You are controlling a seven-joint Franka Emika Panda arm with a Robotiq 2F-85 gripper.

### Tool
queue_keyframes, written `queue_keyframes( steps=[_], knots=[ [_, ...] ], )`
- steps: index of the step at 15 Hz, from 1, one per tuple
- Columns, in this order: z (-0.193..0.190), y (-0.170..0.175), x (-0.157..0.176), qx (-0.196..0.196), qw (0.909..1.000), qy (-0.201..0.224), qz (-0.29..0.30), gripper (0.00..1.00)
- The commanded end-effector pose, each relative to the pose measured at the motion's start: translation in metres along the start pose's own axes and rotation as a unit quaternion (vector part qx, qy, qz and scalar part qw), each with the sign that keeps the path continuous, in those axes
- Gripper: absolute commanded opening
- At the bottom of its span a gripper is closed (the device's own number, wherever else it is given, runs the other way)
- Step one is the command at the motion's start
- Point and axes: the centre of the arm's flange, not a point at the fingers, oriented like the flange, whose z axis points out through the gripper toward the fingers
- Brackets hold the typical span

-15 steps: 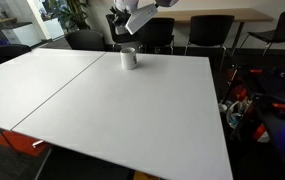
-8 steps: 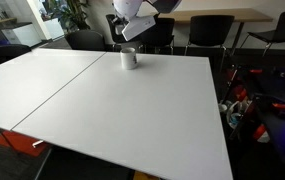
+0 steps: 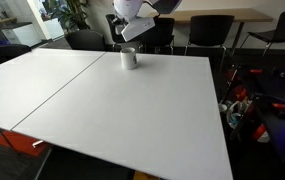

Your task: Pick the marker and put it in the cup

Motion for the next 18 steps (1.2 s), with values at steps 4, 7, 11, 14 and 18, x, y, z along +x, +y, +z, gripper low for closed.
queue_keyframes(
  steps=[4,7,11,14,18],
  knots=[
    [-0.005,0.002,0.000,-0.010,0.9994,0.005,0.034,0.05],
    [-0.003,0.006,-0.001,-0.019,0.9980,0.014,0.058,0.05],
    [0.008,0.007,-0.009,-0.040,0.9953,0.022,0.085,0.05],
    [0.018,0.003,-0.020,-0.052,0.9925,0.024,0.108,0.05],
    [0.030,-0.003,-0.041,-0.050,0.9890,0.027,0.137,0.05]
  ],
)
